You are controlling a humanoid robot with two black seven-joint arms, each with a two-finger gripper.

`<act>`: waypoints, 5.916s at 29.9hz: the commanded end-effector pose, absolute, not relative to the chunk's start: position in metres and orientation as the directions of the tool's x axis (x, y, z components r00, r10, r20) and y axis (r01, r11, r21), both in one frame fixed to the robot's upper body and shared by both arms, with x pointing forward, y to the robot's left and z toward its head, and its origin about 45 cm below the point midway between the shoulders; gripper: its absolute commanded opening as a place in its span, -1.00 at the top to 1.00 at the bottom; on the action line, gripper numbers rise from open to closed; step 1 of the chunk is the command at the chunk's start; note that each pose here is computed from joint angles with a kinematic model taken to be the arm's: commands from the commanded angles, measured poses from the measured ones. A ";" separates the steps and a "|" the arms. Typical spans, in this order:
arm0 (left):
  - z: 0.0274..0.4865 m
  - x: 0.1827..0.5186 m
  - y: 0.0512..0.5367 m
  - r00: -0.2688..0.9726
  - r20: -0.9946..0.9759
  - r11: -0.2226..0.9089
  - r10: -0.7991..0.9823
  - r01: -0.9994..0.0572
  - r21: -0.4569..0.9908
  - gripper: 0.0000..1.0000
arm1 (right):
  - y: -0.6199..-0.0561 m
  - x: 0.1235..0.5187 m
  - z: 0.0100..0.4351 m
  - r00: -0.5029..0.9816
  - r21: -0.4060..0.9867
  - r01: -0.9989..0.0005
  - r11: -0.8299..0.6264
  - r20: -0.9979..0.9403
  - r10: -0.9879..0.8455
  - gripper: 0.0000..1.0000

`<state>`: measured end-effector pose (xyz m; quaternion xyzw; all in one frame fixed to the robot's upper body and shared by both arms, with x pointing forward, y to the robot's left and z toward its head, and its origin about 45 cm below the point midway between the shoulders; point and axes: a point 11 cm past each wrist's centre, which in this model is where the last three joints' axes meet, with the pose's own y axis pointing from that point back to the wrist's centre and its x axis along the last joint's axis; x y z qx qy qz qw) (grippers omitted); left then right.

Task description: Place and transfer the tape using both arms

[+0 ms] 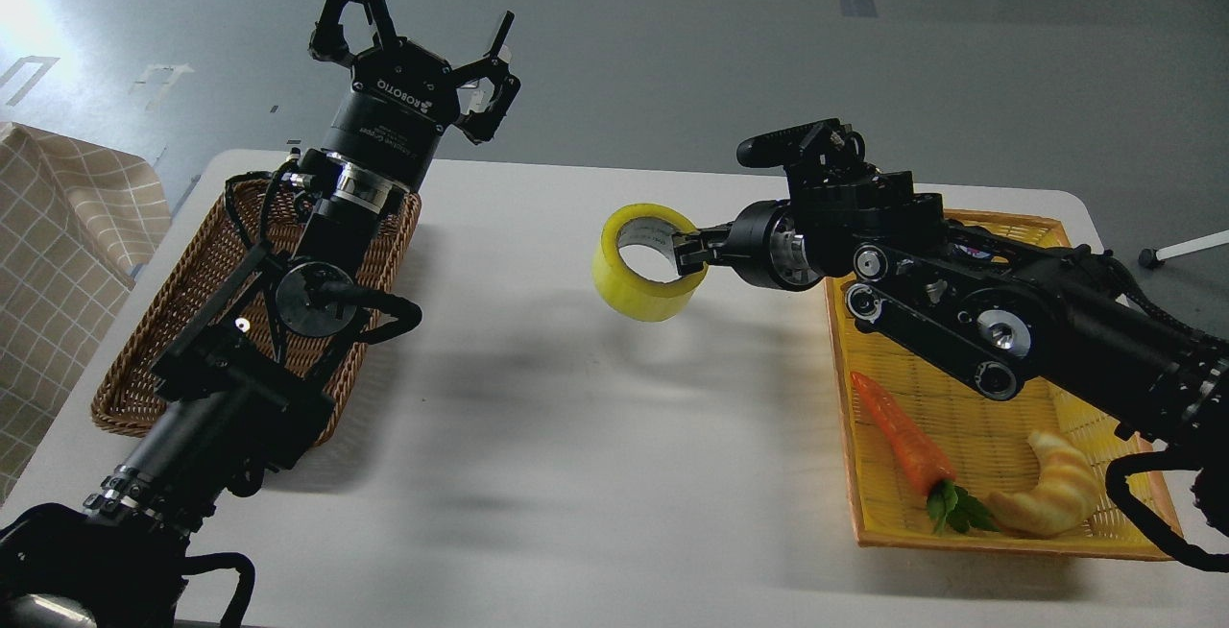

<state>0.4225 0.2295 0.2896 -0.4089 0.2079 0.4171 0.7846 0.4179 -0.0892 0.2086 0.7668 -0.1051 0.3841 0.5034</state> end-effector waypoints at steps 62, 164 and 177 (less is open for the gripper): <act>0.291 0.423 0.233 0.562 -0.669 0.299 0.486 -0.826 -0.477 -0.95 | -0.060 0.413 0.179 0.730 0.733 -0.512 -0.447 0.646 0.224 -0.93; 0.308 0.393 0.156 0.700 0.529 0.836 0.481 -0.547 -0.036 -0.95 | -0.339 0.363 0.236 0.347 -0.255 -0.934 -0.251 -0.820 -0.455 -1.00; 0.245 0.375 0.130 0.542 0.839 0.795 -0.049 -0.487 0.361 -0.95 | -0.330 0.361 0.228 0.337 -0.252 -0.936 -0.244 -0.839 -0.428 -1.00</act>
